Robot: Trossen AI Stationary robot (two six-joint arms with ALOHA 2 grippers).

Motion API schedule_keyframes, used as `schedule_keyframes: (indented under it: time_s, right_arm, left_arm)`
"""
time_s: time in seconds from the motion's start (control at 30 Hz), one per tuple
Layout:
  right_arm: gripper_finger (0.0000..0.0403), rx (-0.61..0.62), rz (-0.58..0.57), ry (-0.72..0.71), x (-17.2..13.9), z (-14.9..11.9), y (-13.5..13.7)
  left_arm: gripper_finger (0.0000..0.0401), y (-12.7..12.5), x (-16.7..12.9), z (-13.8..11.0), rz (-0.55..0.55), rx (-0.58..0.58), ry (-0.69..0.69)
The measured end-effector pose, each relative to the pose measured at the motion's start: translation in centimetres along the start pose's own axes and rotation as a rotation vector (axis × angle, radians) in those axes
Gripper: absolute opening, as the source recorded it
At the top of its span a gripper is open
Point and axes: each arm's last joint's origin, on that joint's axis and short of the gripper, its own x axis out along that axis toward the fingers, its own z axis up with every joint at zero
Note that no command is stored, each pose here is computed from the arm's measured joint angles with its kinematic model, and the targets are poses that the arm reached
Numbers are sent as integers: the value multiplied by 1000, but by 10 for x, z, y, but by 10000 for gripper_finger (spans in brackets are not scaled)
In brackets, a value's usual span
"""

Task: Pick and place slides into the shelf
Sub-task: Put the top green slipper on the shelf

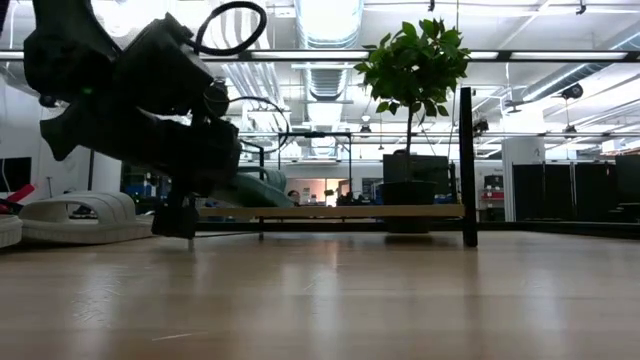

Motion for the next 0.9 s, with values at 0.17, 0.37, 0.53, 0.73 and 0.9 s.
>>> schedule_keyframes:
  time_s: [0.17, 0.37, 0.53, 0.73, 0.9]
  right_arm:
    - [224, 4, 1, 1, 0, 0, 0]
    - [224, 7, 0, 1, 0, 0, 0]
    - [224, 6, 0, 2, 0, -1, 0]
    - [224, 5, 0, 3, 0, -1, 1]
    - [224, 5, -1, 4, 0, -1, 1]
  left_arm:
    - [60, 3, -1, 1, -39, -38, -41]
    - [133, 12, -3, 2, -76, -88, -96]
    - [169, 20, -6, 0, -166, -174, -165]
    - [187, 25, -12, -10, -339, -273, -203]
    - [189, 37, -22, -9, -408, -362, -259]
